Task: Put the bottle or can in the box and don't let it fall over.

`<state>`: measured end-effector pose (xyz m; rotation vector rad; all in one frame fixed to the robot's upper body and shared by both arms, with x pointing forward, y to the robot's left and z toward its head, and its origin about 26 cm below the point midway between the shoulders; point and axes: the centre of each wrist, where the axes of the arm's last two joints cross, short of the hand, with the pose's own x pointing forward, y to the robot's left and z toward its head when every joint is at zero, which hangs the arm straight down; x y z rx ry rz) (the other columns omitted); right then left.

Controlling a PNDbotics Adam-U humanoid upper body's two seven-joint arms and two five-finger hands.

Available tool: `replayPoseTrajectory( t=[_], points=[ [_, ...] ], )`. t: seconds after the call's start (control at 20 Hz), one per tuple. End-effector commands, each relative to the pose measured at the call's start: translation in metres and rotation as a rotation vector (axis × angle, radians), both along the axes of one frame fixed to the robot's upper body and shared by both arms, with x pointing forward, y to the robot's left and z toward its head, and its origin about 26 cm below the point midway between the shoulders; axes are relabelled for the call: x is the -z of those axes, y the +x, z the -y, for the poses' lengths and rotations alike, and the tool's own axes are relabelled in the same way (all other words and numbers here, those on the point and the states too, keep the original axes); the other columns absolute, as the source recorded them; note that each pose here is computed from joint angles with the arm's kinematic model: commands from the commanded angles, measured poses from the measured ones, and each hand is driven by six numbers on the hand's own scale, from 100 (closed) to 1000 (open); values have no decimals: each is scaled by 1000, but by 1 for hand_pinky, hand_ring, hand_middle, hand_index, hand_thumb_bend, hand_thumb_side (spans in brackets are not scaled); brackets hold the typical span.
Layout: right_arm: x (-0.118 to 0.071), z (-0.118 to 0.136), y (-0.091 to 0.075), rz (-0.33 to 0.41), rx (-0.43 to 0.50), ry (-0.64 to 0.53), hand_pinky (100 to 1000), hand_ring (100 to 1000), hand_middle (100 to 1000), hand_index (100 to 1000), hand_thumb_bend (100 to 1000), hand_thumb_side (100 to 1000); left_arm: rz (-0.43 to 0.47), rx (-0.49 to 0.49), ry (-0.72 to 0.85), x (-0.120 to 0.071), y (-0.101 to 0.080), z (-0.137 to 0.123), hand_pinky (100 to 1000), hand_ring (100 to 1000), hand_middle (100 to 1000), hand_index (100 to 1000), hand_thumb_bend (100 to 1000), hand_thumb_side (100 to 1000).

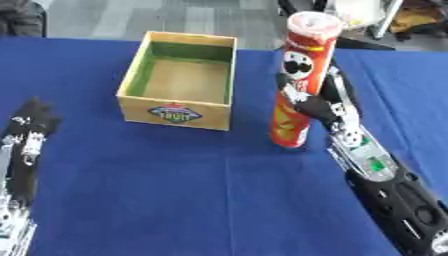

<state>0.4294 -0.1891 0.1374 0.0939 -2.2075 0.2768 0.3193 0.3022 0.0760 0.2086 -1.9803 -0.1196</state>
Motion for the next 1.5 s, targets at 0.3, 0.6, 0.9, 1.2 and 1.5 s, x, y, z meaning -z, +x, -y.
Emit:
replayPoseTrajectory(
  t=[0.3, 0.6, 0.9, 1.2, 1.5],
  points=[
    [-79, 8, 18, 133, 26, -18, 316, 297, 258, 472, 100, 100, 44, 83, -6, -15, 6, 16, 871, 795, 817, 949, 467, 747],
    [-106, 8, 36, 177, 79, -18, 324, 299, 260, 475, 100, 100, 69, 172, -12, -25, 14, 35, 871, 795, 817, 949, 466, 746],
    [-109, 5, 59, 181, 189, 55, 332, 299, 260, 470, 100, 100, 88, 235, -17, -33, 19, 49, 871, 795, 816, 949, 466, 747],
    [-84, -5, 73, 129, 256, 122, 341, 309, 269, 477, 100, 100, 98, 271, -17, -37, 21, 57, 872, 794, 816, 949, 465, 747],
    [-45, -26, 73, 49, 222, 118, 438, 362, 315, 528, 100, 100, 104, 278, -20, -39, 21, 59, 873, 794, 816, 950, 465, 748]
  ],
)
